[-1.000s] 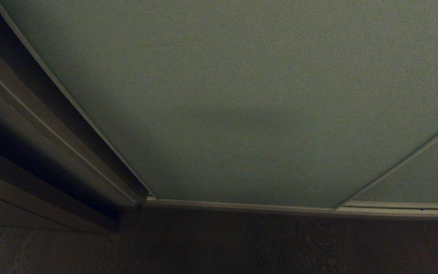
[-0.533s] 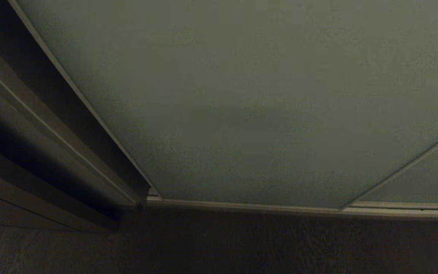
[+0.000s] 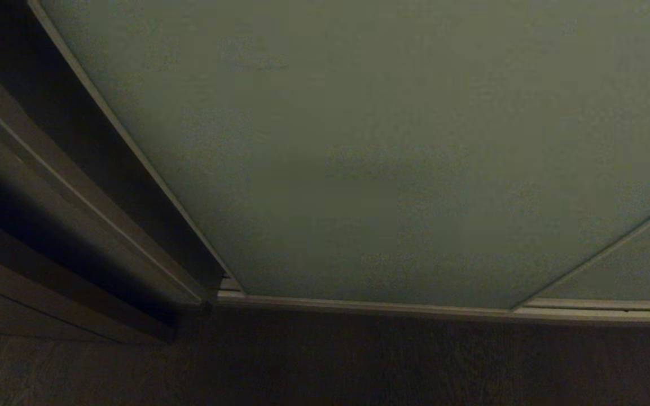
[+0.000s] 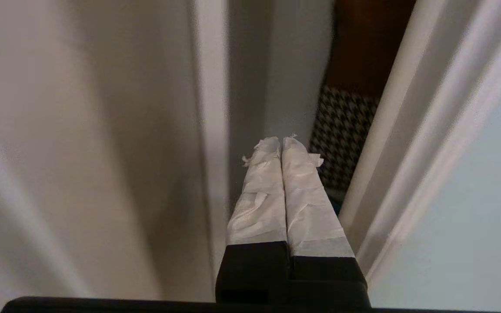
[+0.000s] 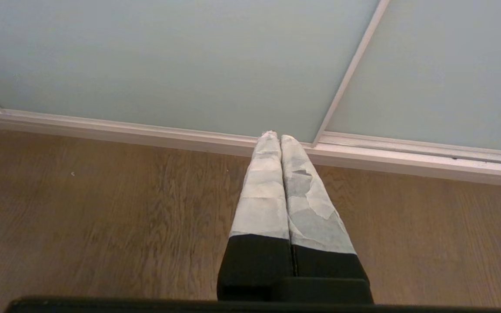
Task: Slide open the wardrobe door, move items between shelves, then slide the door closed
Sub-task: Open the door
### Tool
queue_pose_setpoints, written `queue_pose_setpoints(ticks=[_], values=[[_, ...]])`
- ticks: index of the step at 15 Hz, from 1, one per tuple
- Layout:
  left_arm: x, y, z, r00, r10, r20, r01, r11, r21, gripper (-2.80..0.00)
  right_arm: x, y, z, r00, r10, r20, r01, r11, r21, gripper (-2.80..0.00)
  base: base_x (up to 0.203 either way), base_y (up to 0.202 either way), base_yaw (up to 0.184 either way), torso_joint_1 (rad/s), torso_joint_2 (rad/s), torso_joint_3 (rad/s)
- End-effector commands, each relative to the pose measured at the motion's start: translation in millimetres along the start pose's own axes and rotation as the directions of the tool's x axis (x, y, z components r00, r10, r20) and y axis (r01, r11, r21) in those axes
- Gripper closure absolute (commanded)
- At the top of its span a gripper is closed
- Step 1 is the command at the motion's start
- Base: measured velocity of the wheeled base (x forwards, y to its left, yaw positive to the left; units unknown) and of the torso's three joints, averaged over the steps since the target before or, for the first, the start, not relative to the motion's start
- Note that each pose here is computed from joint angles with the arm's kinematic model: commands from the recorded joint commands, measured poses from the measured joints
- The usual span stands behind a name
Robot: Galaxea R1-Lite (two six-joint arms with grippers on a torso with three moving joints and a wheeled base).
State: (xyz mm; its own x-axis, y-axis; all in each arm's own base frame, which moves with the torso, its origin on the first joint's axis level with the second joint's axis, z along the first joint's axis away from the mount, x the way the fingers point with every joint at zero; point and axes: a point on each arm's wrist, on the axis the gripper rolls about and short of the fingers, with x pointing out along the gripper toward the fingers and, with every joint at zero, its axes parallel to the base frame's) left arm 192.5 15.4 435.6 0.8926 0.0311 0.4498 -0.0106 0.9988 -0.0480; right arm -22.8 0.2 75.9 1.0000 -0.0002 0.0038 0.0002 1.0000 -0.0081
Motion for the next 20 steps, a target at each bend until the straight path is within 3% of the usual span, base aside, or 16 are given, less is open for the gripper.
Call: queue_pose_setpoints(ticks=[1,12,16,20], values=[[14,-7.2,-9,0.999,-0.036,-0.017,0.036,0.999,-0.01,0.0,0,0,0,1.0,0.0,-0.001,0.0,1.0,0.0,0.0,0.0,0.0,0.0,0.0,0.0,0.0],[20,-54.5,-12,0.976,-0.216,-0.014,0.216,0.976,-0.037,0.0,0,0,0,1.0,0.0,-0.001,0.0,1.0,-0.001,0.0,0.0,0.0,0.0,0.0,0.0,0.0],[21,-83.8,-22,0.944,-0.322,-0.069,0.315,0.944,-0.092,0.0,0,0,0,1.0,-0.001,-0.001,0.001,1.0,-0.001,0.0,0.0,0.0,0.0,0.0,0.0,0.0],[29,-136.5,-37,0.889,-0.442,-0.119,0.421,0.892,-0.164,0.0,0,0,0,1.0,0.0,-0.001,0.0,1.0,-0.001,0.0,0.0,0.0,0.0,0.0,0.0,0.0]])
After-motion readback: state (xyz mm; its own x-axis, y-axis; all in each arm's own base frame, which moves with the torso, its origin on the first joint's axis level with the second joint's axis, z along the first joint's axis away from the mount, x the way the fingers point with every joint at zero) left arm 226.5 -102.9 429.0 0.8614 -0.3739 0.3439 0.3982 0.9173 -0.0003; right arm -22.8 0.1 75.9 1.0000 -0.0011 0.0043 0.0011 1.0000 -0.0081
